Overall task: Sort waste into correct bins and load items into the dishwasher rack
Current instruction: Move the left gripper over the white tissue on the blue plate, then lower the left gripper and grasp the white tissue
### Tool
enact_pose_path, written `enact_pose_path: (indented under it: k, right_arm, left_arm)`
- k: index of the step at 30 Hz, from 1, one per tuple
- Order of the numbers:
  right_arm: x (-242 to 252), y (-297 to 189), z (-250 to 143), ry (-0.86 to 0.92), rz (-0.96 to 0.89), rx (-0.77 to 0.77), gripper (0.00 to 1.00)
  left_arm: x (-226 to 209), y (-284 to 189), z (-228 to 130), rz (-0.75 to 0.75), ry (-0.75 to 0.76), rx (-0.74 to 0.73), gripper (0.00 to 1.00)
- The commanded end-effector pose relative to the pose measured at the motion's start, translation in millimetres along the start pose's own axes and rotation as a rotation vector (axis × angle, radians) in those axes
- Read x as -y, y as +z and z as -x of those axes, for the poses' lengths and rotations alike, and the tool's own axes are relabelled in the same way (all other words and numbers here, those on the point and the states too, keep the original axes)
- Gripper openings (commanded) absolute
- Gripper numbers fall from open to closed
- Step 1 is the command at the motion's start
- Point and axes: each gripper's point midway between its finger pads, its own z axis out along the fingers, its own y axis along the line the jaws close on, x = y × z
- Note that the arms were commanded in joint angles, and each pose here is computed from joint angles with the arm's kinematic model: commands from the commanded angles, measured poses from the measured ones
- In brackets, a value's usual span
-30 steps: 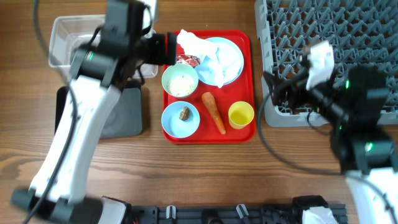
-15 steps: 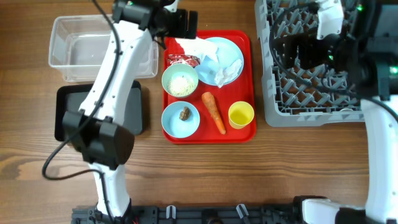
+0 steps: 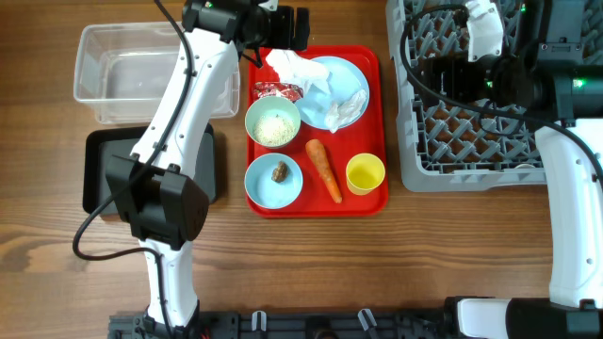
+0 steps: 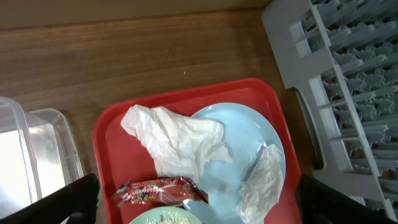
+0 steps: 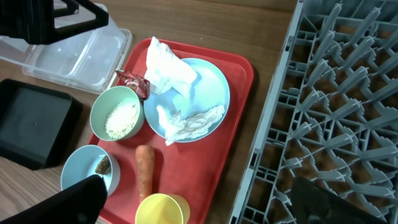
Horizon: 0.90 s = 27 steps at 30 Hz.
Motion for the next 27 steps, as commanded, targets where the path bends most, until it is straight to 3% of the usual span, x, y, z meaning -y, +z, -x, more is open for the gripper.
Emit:
enact_pose_path:
  k: [1, 5, 10, 14, 18, 25, 27]
  right_arm:
    - [1, -2, 6, -0.022, 0.0, 0.016, 0.95]
    - [1, -1, 8, -0.025, -0.001, 0.022, 0.95]
    - [1, -1, 7, -0.023, -0.001, 0.021, 0.89]
    - [1, -1, 7, -0.023, 0.0, 0.02, 0.87]
    - [1, -1, 7, -0.023, 0.0, 0.02, 0.86]
    - [1, -1, 6, -0.021, 0.0, 0.016, 0.83]
    - [1, -1, 6, -0.021, 0.0, 0.016, 0.82]
  left_arm:
    - [2, 29, -19, -0.013, -0.01, -0.065, 1.0]
    - [-6, 58, -41, 0.049, -0.003, -0.136, 0.99]
    - [-13, 90, -71, 0.154, 0.031, -0.215, 0.89]
    - [-15, 101, -92, 0.202, 0.049, -0.282, 0.81]
    - [-29, 105, -105, 0.31, -0.01, -0.306, 0.79]
    - [-36, 121, -122, 0.34, -0.075, -0.345, 0.72]
    - [-36, 122, -123, 0.341, -0.075, -0.347, 0.65]
